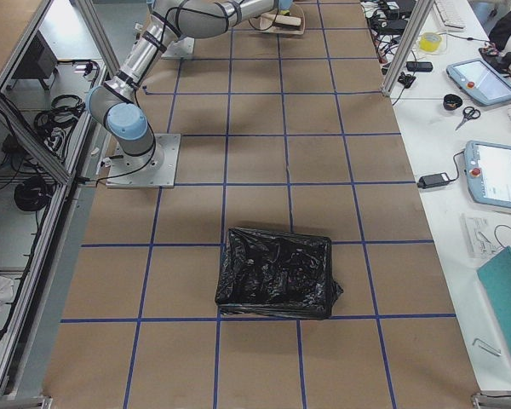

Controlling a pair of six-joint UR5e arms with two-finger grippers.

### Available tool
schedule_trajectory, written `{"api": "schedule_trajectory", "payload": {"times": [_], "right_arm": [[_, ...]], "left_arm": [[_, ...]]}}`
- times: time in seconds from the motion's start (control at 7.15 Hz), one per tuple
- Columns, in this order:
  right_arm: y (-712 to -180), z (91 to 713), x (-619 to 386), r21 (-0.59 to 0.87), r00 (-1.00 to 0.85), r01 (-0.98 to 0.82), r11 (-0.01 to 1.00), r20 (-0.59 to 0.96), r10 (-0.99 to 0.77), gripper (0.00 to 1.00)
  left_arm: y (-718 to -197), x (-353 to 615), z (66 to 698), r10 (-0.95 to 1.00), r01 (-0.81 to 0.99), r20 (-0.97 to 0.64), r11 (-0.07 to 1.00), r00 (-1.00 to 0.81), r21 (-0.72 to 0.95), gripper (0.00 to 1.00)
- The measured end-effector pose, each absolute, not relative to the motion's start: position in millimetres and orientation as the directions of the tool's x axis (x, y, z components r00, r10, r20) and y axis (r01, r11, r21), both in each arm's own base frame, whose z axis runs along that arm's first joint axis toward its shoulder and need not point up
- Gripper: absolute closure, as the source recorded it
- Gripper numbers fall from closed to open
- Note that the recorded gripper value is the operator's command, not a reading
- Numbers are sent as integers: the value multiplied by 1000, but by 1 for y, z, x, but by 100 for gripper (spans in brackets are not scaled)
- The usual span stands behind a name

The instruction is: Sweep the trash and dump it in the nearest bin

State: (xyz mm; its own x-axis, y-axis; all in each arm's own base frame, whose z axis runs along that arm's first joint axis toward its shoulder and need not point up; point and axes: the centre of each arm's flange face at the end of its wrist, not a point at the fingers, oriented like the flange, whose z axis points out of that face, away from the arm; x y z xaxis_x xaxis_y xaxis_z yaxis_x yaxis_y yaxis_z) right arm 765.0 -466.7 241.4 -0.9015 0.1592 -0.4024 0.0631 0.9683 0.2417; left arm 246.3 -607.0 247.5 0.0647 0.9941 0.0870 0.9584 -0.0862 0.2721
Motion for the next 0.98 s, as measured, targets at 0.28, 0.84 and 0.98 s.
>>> {"api": "schedule_trajectory", "payload": {"times": [0.28, 0.84, 0.98], "right_arm": [[-459, 246, 776, 241, -869, 43, 970, -470, 155, 100], [-442, 284, 762, 239, -905, 42, 970, -402, 139, 100], [-441, 306, 750, 243, -919, 52, 969, -368, 141, 100]], "left_arm": [[-607, 246, 248, 994, 958, 86, -86, 65, 272, 100], [-607, 246, 248, 994, 959, 83, -85, 65, 270, 100], [-608, 246, 248, 995, 960, 80, -84, 64, 268, 100]]}}
